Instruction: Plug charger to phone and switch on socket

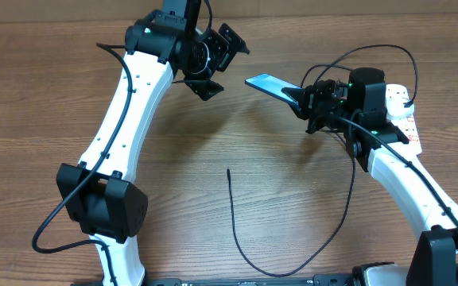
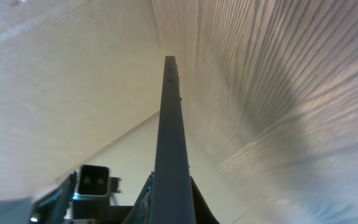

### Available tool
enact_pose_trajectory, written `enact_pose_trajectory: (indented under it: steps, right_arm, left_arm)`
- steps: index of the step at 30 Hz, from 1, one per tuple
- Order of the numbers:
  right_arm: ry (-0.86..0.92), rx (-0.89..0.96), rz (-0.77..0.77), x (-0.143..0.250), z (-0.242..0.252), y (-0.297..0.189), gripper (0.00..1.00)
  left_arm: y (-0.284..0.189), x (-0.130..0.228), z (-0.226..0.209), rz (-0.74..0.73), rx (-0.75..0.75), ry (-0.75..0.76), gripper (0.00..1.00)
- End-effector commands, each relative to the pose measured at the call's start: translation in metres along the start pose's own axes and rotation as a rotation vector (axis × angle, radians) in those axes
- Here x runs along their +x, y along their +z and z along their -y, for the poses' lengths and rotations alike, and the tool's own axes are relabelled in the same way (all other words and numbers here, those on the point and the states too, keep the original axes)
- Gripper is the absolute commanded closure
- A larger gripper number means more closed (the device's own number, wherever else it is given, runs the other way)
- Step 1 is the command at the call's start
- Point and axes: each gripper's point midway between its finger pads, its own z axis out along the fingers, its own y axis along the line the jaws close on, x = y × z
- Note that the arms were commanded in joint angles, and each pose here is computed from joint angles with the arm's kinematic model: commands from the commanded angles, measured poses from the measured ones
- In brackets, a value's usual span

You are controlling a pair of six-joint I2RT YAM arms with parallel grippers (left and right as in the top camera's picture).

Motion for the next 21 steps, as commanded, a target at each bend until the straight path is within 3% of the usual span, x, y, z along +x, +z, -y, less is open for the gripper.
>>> enact_pose_trajectory:
  steps: [1,9,21]
  right_arm:
    - [0.2,-0.042,-0.099,0.021,-0.022,-0.003,0.96]
    - [0.243,-0.16,-0.189,0.037,-0.058,-0.009,0.96]
    - [0.246,-0.159,-0.261,0.06,-0.061,-0.006,0.96]
  left_arm:
    - [-0.004,-0.001,0.009,0.036,0.022,-0.078,0.0]
    - [0.0,0.008,0.015,0.024,0.029,-0.183,0.0]
    - [0.001,0.003,0.017,0.07,0.035,-0.243,0.0]
